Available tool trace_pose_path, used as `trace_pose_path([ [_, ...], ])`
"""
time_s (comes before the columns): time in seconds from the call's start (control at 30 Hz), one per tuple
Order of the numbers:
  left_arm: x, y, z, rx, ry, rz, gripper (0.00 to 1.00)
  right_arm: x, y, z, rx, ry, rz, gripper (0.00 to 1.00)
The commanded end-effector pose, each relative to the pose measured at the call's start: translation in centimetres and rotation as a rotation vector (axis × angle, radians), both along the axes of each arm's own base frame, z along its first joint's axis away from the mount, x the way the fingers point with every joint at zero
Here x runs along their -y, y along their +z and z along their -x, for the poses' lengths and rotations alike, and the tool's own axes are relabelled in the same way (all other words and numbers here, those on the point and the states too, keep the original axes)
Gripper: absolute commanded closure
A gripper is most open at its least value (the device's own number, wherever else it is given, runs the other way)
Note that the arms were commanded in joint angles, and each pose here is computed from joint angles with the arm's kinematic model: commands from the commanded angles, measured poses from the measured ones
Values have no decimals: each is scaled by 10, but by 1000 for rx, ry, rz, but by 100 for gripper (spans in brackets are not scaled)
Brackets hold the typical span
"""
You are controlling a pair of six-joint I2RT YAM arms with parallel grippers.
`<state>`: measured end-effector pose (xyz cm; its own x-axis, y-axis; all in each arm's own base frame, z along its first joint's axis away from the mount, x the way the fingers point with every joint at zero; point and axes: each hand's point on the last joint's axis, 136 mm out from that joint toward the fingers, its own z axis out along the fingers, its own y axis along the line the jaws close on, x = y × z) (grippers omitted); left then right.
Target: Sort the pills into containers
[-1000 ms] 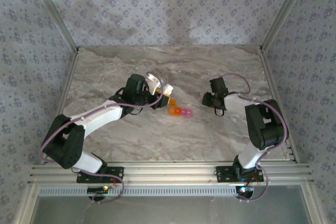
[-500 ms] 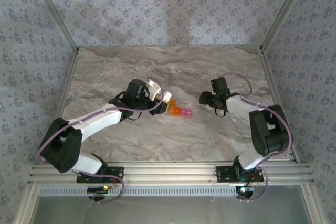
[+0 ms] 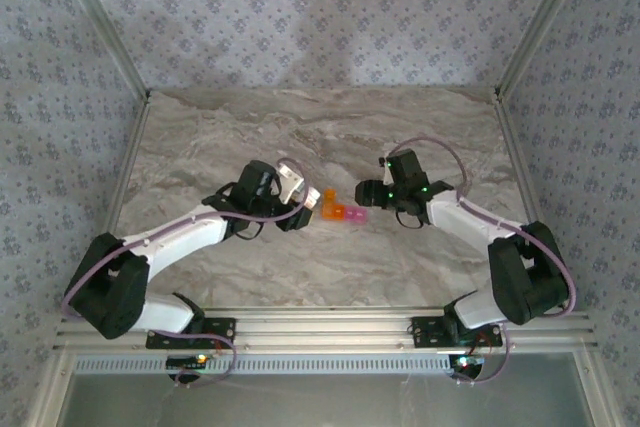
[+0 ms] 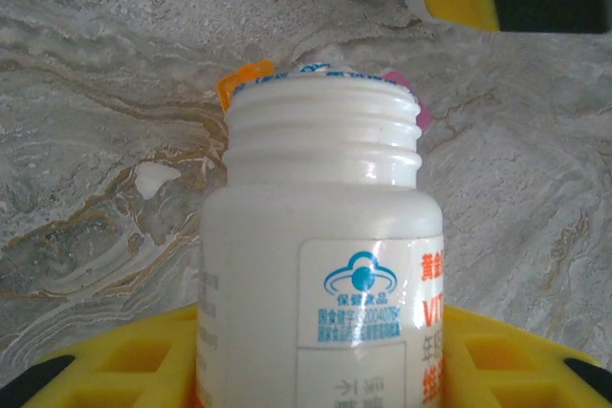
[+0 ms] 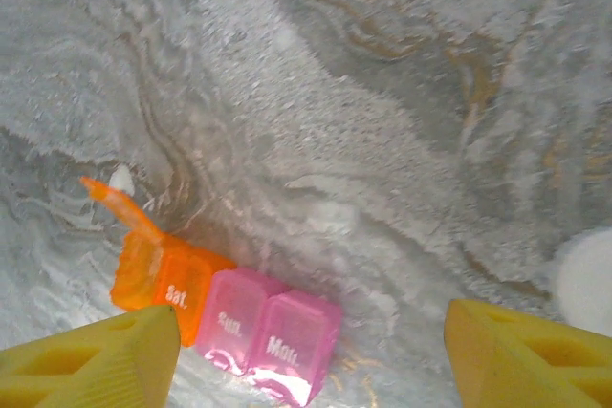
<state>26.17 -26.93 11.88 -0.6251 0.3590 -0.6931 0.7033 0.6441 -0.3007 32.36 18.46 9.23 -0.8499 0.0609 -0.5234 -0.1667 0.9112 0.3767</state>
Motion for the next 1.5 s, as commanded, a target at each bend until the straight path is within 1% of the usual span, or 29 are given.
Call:
trace_pose_path([
  [0.0, -2, -2, 5, 8, -9, -10, 100, -1, -6, 12, -13, 20, 23, 25],
  [0.33, 3, -22, 8, -41, -12, -39, 100, -8, -19, 20, -38, 37, 37, 23],
  [1.07, 24, -46, 4, -134, -69, -140, 100, -15, -39, 15, -75, 44, 85, 23],
  [1.47, 24, -56, 5, -180, -84, -186, 100, -12, -48, 10, -95, 22, 103, 23],
])
